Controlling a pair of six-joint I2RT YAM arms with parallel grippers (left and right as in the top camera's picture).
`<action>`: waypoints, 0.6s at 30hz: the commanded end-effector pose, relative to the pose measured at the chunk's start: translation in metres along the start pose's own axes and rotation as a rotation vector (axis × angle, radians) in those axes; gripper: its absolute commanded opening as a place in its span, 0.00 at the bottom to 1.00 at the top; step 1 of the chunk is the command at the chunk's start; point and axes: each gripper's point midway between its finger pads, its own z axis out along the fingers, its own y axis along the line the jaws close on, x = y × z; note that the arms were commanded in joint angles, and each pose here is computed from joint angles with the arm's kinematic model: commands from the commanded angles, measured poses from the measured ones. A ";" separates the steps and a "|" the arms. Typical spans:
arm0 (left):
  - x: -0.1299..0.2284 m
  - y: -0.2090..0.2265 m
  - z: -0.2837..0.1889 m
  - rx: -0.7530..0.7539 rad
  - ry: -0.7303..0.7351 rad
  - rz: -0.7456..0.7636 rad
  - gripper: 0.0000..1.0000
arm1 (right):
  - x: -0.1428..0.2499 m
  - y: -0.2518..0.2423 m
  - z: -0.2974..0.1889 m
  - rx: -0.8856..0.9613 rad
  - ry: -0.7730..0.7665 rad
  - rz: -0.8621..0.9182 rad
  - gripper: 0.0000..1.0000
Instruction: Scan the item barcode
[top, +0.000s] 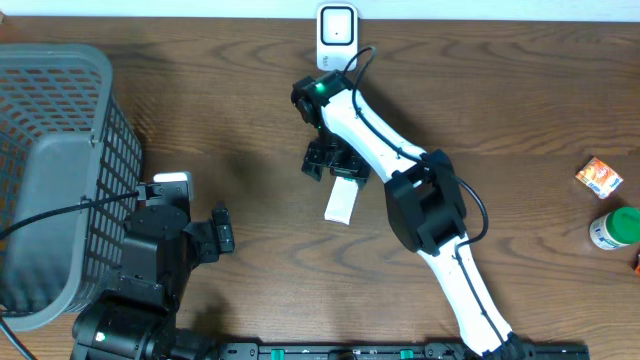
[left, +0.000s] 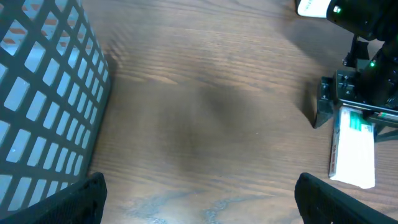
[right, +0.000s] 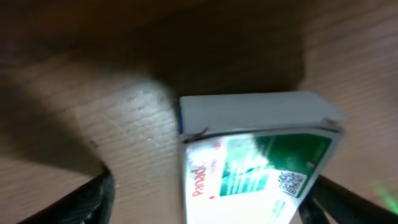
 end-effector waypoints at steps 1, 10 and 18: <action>-0.003 0.003 -0.001 -0.016 -0.010 -0.009 0.96 | -0.001 -0.020 0.047 0.123 0.057 -0.013 0.80; -0.003 0.003 -0.001 -0.016 -0.010 -0.009 0.96 | -0.014 -0.016 0.049 0.088 0.024 -0.072 0.99; -0.003 0.003 -0.001 -0.016 -0.010 -0.009 0.96 | -0.017 -0.018 0.062 0.094 0.017 -0.140 0.79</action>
